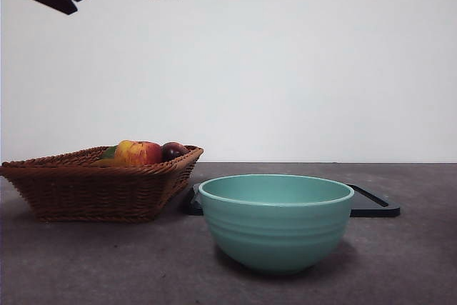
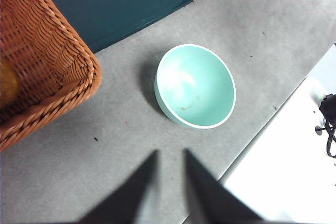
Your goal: Pick up the wifruite, put it on the bowl, pick up the plate, put it on desk
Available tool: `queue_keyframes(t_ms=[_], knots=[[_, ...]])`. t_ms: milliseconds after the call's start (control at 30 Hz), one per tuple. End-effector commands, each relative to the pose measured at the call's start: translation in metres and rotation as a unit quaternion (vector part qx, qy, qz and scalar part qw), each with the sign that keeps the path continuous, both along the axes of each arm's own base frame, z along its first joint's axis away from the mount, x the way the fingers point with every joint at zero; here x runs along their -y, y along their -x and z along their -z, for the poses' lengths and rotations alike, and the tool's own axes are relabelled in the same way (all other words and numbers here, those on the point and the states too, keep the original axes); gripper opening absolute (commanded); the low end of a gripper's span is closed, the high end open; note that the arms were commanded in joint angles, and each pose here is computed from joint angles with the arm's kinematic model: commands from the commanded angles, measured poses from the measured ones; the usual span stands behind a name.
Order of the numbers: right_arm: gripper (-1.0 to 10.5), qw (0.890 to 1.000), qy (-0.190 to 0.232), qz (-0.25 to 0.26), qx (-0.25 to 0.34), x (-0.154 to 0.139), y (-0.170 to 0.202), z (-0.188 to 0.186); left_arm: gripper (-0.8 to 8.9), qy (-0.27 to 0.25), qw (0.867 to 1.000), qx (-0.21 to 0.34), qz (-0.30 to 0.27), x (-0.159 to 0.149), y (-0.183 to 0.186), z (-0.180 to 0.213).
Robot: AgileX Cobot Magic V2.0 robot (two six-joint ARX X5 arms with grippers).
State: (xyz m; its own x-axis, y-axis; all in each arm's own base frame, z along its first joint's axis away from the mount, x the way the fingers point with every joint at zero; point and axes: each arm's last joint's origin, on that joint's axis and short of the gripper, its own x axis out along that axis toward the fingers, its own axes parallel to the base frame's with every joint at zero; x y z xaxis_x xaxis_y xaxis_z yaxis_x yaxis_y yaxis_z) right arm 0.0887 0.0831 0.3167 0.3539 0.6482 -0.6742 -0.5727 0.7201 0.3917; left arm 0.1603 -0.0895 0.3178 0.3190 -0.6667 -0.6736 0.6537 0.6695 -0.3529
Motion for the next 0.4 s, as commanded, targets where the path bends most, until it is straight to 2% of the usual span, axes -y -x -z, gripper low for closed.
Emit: queue_keyframes(t_ms=[33,400], knots=[[0.1,1.0,-0.001,-0.008,0.016,-0.0015,-0.0004,-0.0048,0.16,0.004,1.0,0.007,0.006,0.0017,-0.001,-0.0032],[0.1,1.0,-0.005,-0.005,0.026,-0.0022,-0.0017,-0.0062,0.16,0.005,1.0,0.006,0.004,0.0017,-0.0012,-0.0034]])
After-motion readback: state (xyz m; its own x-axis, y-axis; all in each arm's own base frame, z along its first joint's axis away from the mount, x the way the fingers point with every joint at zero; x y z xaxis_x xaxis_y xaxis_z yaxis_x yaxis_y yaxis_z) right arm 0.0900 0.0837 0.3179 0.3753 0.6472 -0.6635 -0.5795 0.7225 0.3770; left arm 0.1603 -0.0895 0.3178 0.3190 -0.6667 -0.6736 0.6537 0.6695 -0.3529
